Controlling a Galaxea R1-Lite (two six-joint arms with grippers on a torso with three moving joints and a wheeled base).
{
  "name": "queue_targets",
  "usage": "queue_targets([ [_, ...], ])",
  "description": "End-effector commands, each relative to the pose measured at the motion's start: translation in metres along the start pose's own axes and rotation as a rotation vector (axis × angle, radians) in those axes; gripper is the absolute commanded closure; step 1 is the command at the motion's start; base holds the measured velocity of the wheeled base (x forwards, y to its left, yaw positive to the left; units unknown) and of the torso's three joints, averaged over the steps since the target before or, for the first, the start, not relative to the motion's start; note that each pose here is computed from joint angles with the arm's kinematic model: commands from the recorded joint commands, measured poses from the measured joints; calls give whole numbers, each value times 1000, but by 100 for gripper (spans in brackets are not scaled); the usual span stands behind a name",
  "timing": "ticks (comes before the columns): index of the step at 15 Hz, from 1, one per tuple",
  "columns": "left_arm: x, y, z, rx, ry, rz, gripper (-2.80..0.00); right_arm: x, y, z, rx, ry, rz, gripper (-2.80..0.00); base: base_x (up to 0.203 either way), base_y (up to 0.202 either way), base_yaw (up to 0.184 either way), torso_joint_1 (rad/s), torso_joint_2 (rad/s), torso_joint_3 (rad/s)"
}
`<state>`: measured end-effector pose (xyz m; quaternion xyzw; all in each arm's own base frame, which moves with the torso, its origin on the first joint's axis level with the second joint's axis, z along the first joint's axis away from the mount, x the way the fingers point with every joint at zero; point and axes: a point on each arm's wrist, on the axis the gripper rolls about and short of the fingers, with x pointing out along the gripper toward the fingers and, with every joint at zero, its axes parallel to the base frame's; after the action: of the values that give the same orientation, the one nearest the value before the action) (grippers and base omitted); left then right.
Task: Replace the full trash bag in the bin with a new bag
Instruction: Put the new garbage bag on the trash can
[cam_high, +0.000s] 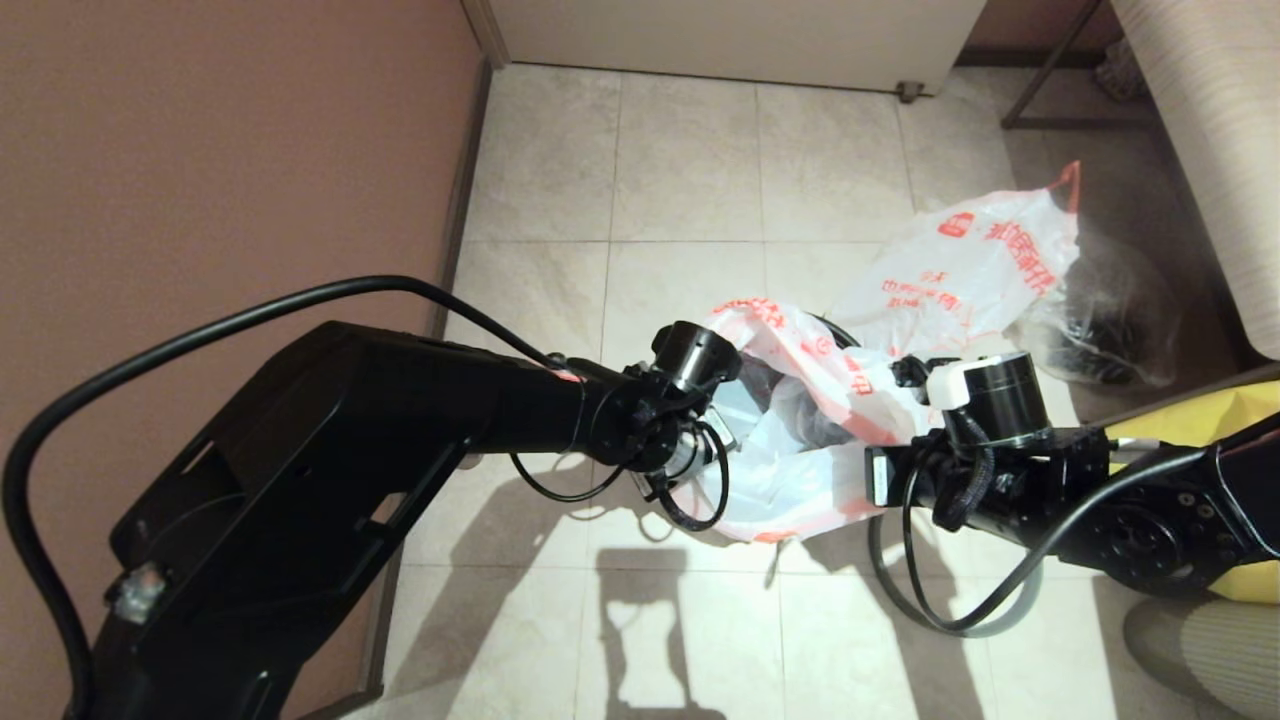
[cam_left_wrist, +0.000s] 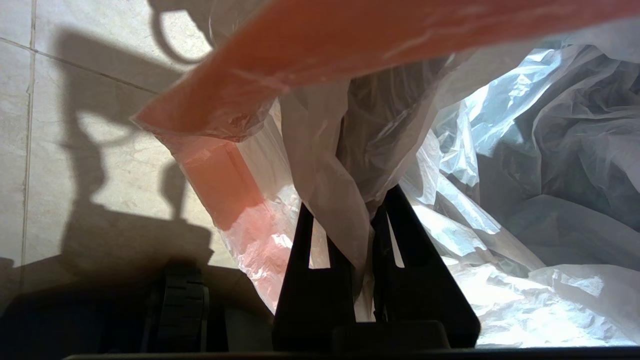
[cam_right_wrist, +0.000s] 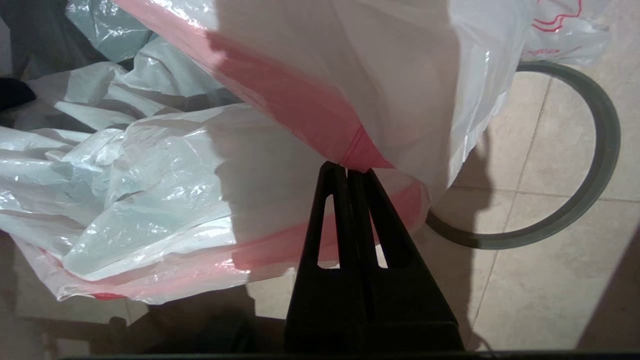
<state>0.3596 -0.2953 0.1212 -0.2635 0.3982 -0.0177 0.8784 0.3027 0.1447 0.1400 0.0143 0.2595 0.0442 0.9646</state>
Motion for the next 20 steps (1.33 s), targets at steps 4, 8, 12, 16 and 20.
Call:
queue_targets([
  [4, -7, -3, 2, -6, -13, -9, 0, 23, -16, 6, 7, 0, -56, 0, 0, 0, 0, 0, 0, 0],
  [8, -10, -4, 2, -5, -15, -12, 0, 36, -18, 32, 33, -78, -66, 0, 0, 0, 0, 0, 0, 0],
  [12, -7, -4, -3, 2, -6, -7, 0, 42, -26, 54, 19, -132, -88, 0, 0, 0, 0, 0, 0, 0],
  [16, -6, -5, -2, 0, -10, -13, 0, 17, -32, 51, 9, -108, -111, 0, 0, 0, 0, 0, 0, 0],
  [20, -5, -6, -2, 1, -10, -13, 0, 24, -34, 19, -3, 6, -128, 0, 0, 0, 0, 0, 0, 0],
])
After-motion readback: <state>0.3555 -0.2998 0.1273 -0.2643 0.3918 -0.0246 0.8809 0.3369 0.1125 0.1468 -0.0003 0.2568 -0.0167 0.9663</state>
